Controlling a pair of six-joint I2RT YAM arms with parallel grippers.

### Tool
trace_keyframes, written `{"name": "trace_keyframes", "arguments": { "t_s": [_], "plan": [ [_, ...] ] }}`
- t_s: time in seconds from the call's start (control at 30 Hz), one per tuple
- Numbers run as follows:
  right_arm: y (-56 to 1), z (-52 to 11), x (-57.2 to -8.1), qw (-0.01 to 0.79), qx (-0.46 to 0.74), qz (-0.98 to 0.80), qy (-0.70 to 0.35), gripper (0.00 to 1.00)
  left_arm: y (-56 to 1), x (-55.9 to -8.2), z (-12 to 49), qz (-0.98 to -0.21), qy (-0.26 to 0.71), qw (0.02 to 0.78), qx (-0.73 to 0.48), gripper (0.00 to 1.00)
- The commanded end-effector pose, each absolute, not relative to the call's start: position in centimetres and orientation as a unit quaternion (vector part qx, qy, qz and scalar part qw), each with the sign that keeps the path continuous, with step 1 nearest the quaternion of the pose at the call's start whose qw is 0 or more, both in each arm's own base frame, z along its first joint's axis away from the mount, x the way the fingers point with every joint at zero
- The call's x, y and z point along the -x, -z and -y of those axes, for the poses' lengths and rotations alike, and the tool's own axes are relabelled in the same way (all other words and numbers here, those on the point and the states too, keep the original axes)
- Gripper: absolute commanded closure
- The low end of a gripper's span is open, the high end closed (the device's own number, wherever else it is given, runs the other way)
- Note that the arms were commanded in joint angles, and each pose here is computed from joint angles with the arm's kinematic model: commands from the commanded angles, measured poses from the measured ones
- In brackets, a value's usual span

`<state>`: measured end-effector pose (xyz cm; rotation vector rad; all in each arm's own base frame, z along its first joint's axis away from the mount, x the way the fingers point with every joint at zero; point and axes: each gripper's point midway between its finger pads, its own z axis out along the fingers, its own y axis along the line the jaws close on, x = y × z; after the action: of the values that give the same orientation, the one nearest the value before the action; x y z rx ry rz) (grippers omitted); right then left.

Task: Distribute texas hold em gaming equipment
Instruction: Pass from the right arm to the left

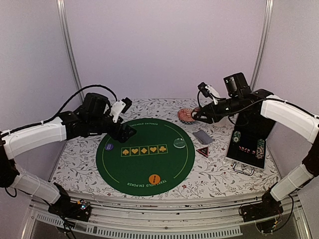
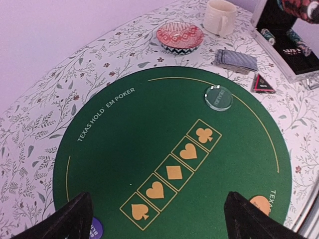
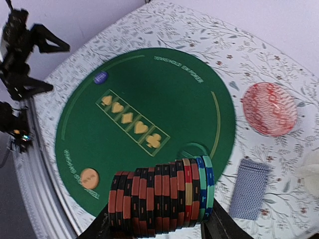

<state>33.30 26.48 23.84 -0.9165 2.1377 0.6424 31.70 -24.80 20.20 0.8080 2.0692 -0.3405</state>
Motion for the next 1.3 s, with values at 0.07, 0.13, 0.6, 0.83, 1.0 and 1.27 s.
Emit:
{"name": "trace_keyframes", "arguments": {
  "t_s": [0.07,0.13,0.6,0.83,1.0,1.27],
  "plan": [
    [-28.7,-33.4,-28.6,0.293,0.289,-0.775,-0.480,0.98,-23.4,-26.6,29.8,-0.722,0.184,0.482,-0.461,0.08],
    [-27.7,-34.7,-27.4,0.252,0.278,-0.780,-0.501,0.98,-23.4,-24.7,31.0,-0.693,0.171,0.489,-0.502,0.07],
    [-19.8,-42.5,-18.7,0.075,0.299,-0.764,-0.567,0.98,-18.1,-19.0,36.6,-0.620,0.071,0.450,-0.639,0.02],
    [-19.0,-43.8,-17.3,0.052,0.306,-0.756,-0.576,0.98,-17.0,-19.3,37.0,-0.633,0.073,0.436,-0.635,0.19],
    [-18.8,-43.7,-17.0,0.047,0.304,-0.754,-0.580,0.98,-16.3,-19.2,37.1,-0.640,0.079,0.425,-0.635,0.34],
    [-18.6,-43.6,-16.7,0.042,0.302,-0.754,-0.582,0.98,-16.2,-21.1,36.5,-0.667,0.066,0.429,-0.605,0.53]
  ]
}}
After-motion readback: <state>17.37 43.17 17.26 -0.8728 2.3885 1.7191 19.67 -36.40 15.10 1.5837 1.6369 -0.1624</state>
